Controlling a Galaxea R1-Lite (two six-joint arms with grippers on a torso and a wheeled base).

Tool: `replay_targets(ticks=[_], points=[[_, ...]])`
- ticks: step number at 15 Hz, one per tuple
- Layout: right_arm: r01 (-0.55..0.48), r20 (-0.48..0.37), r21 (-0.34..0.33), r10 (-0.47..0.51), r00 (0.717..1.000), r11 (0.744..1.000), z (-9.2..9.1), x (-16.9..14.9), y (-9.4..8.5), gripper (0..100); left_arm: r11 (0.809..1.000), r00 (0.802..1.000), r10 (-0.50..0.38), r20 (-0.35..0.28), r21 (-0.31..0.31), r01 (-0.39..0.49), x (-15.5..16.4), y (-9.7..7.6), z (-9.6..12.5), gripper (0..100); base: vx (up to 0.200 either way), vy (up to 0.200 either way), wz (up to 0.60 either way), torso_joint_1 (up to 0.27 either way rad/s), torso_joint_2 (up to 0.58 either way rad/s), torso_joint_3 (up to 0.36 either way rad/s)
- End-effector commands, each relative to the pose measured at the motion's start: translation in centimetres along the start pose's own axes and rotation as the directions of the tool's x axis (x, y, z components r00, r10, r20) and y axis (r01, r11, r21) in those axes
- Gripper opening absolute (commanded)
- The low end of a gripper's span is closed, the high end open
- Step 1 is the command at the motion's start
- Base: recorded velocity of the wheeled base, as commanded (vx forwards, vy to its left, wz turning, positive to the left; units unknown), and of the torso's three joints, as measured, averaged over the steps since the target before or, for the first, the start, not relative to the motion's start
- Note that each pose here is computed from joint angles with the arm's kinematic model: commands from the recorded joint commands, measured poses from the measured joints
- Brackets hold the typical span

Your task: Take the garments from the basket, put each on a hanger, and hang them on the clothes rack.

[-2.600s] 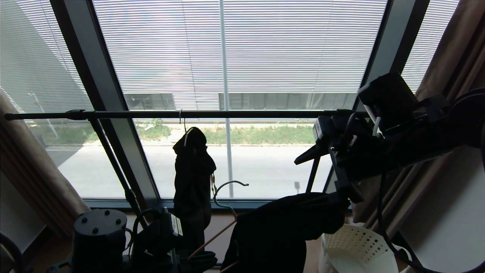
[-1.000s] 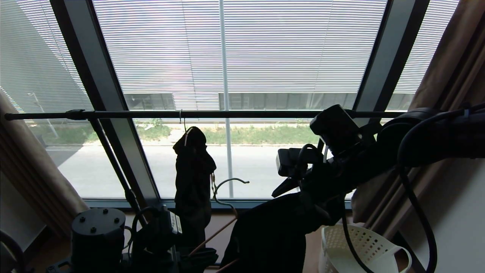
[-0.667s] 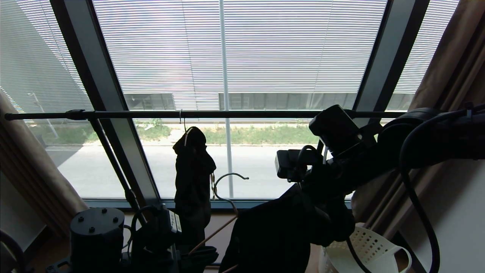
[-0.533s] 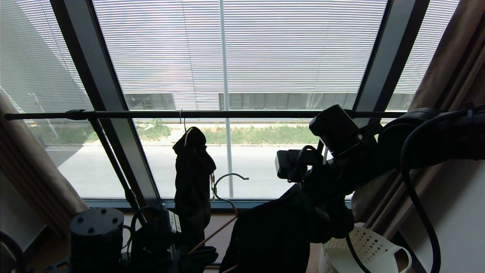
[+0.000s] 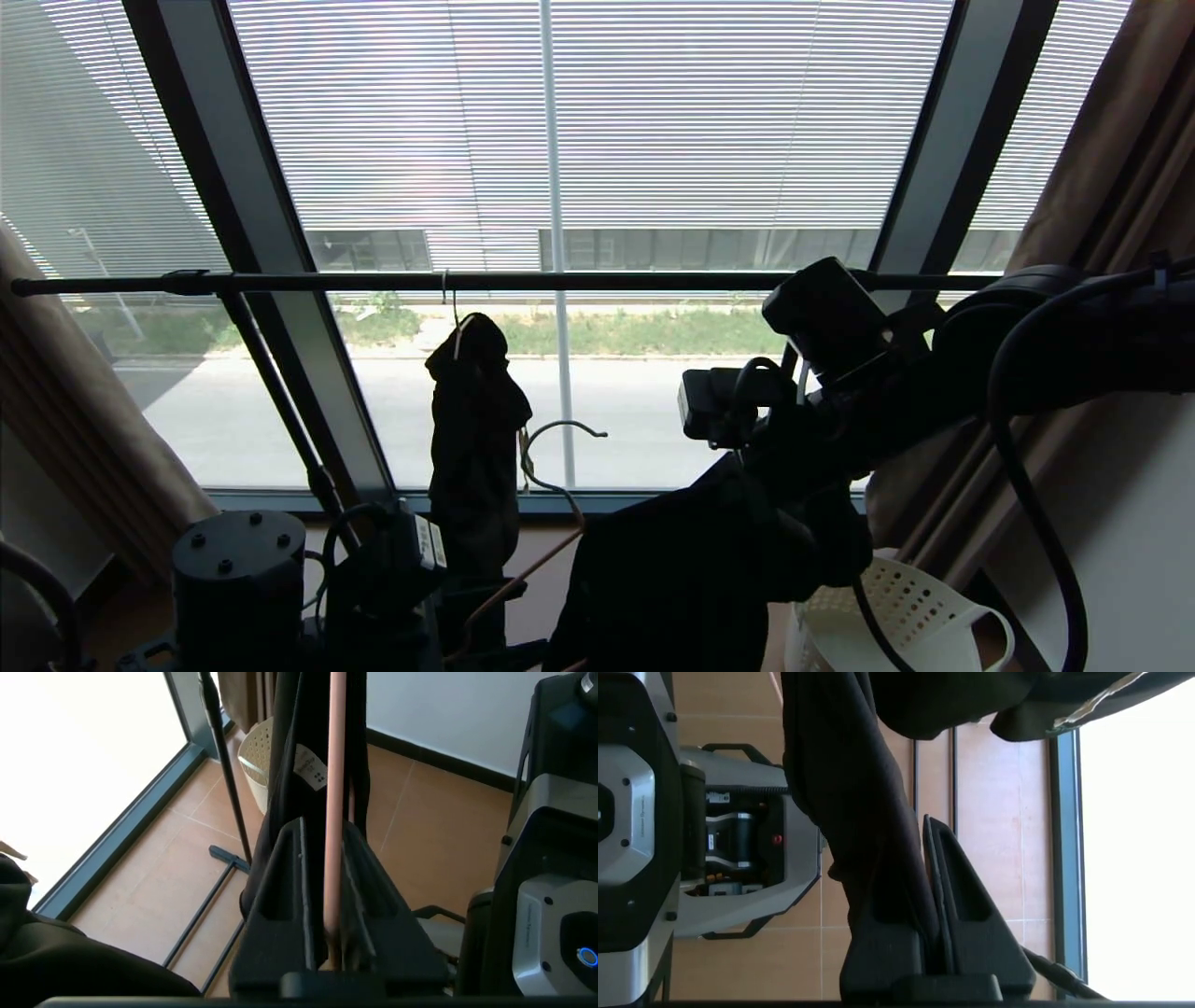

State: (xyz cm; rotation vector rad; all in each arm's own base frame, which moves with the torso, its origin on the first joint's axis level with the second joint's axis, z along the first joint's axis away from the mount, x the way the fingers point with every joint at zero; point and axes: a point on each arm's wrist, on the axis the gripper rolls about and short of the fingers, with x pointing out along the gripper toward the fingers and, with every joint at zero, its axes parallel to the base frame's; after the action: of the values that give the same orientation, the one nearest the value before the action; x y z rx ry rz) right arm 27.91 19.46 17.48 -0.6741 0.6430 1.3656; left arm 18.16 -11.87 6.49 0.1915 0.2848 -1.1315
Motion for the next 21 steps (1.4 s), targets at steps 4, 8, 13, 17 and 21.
replay_targets(ticks=[4,8,13,17,21], points=[[0.000,-0.002,0.000,0.000,1.000,1.000,0.0,-0.1,0.1,0,1.000,1.000,0.012,0.028,-0.003,-0.012,0.4,0.3,-0.2,100,0.000,0.000,0.00,0.000,0.00,0.000],[0.031,-0.015,0.013,-0.031,0.999,0.999,0.1,-0.7,0.3,0,0.997,0.991,0.067,0.112,0.026,-0.070,-0.4,0.9,0.6,100,0.000,0.000,0.00,0.000,0.00,0.000],[0.099,-0.039,0.067,-0.097,0.995,0.993,-0.8,-2.4,0.2,0,0.987,0.960,0.160,0.230,-0.053,-0.152,-3.2,1.4,3.0,100,0.000,0.000,0.00,0.000,0.00,0.000],[0.253,-0.141,0.200,-0.228,0.963,0.946,-0.8,-2.7,-0.2,0,0.955,0.936,0.243,0.253,-0.230,-0.186,-5.0,1.1,3.3,100,0.000,0.000,0.00,0.000,0.00,0.000],[0.313,-0.084,0.292,-0.301,0.950,0.904,-0.2,-6.6,2.2,0,0.822,0.954,0.276,0.115,-0.543,-0.172,-5.4,0.6,1.6,100,0.000,0.000,0.00,0.000,0.00,0.000]])
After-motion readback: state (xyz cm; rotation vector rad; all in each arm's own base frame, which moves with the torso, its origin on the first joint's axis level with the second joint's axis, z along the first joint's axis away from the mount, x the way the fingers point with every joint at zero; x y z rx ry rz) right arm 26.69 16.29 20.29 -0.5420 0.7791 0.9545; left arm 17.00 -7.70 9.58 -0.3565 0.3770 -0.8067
